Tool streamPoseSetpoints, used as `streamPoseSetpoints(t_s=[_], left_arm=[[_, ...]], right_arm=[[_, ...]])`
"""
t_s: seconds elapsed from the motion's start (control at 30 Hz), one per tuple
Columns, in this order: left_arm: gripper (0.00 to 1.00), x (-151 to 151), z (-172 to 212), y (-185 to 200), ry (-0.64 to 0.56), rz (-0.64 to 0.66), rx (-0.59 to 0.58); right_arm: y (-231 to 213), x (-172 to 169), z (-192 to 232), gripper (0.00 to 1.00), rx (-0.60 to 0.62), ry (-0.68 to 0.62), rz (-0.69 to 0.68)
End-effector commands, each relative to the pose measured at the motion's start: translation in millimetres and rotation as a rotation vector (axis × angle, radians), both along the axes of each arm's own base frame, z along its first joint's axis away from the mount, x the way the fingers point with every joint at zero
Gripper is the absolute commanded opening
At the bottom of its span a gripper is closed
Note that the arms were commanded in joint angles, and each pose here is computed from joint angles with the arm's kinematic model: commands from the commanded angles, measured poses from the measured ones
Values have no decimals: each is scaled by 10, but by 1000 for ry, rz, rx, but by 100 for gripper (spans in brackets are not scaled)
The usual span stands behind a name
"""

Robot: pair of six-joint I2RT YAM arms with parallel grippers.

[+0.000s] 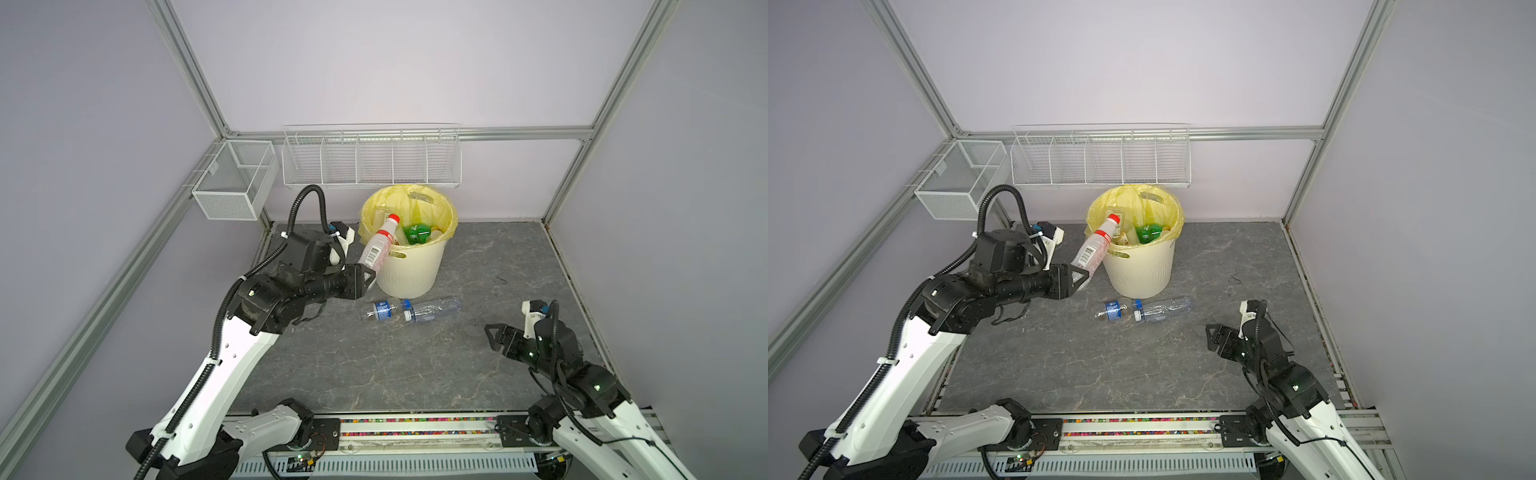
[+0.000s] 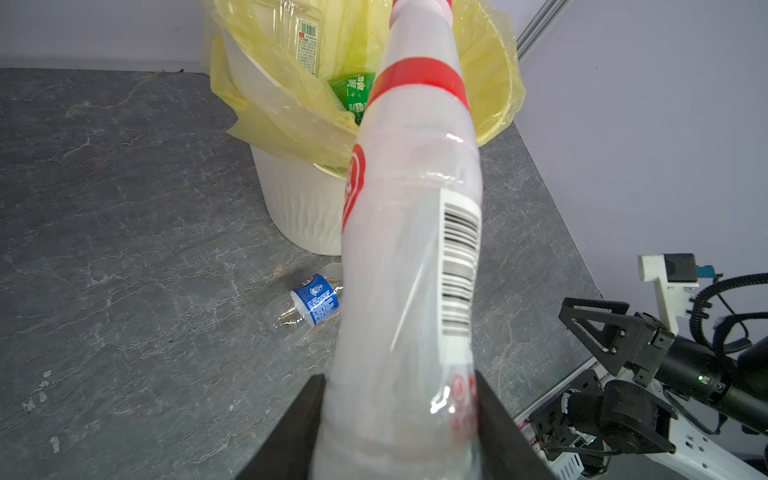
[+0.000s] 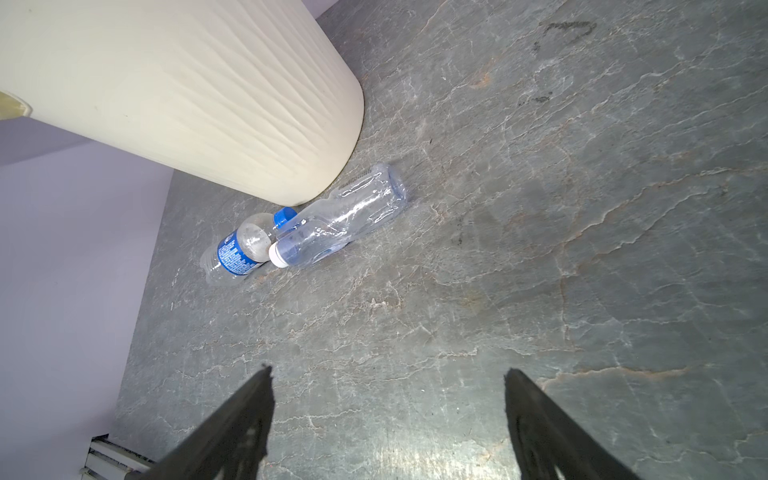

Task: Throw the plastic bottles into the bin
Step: 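Raise the milk bottle over the bin and open the left gripper, then draw the left gripper back from the bin toward the table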

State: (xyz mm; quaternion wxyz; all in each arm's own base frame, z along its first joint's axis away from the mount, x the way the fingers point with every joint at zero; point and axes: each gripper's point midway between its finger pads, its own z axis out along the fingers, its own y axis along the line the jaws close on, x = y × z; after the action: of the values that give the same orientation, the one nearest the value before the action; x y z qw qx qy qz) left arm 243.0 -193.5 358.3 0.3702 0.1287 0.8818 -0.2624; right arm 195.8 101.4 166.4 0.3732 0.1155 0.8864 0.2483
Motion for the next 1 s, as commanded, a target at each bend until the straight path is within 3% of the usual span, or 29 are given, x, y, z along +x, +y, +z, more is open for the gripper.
streamPoseSetpoints(t_s=[0.0,0.1,0.2,0.27,0.3,0.33,0.53,0.7,0.97], left_arm=[[49,37,110,-34,-8,-13,-5],[50,239,218,-223,-2,-28,-28],[53,630,277,-561,17,-53,-47],[68,891,251,-811,44,-88,-45],[95,1009,206,-894,69,-92,-26],[99,1077,202,-930,81,-94,-9],[99,1142,483,-792,39,-54,46],[99,1048,761,-498,-41,14,11],[99,1076,727,89,-32,128,-42]], right_arm=[[-11,-8,-83,88,-1,15,-8],[-13,-8,-78,88,-1,13,-8],[-17,-5,-71,88,-1,7,-10],[-19,4,-69,88,-1,5,-13],[-17,4,-57,88,2,3,-13],[-15,3,-45,88,4,2,-13],[-78,-48,50,88,-1,-16,-25],[-119,-77,47,88,-13,-19,-32],[-111,-78,28,88,-29,-1,-22]])
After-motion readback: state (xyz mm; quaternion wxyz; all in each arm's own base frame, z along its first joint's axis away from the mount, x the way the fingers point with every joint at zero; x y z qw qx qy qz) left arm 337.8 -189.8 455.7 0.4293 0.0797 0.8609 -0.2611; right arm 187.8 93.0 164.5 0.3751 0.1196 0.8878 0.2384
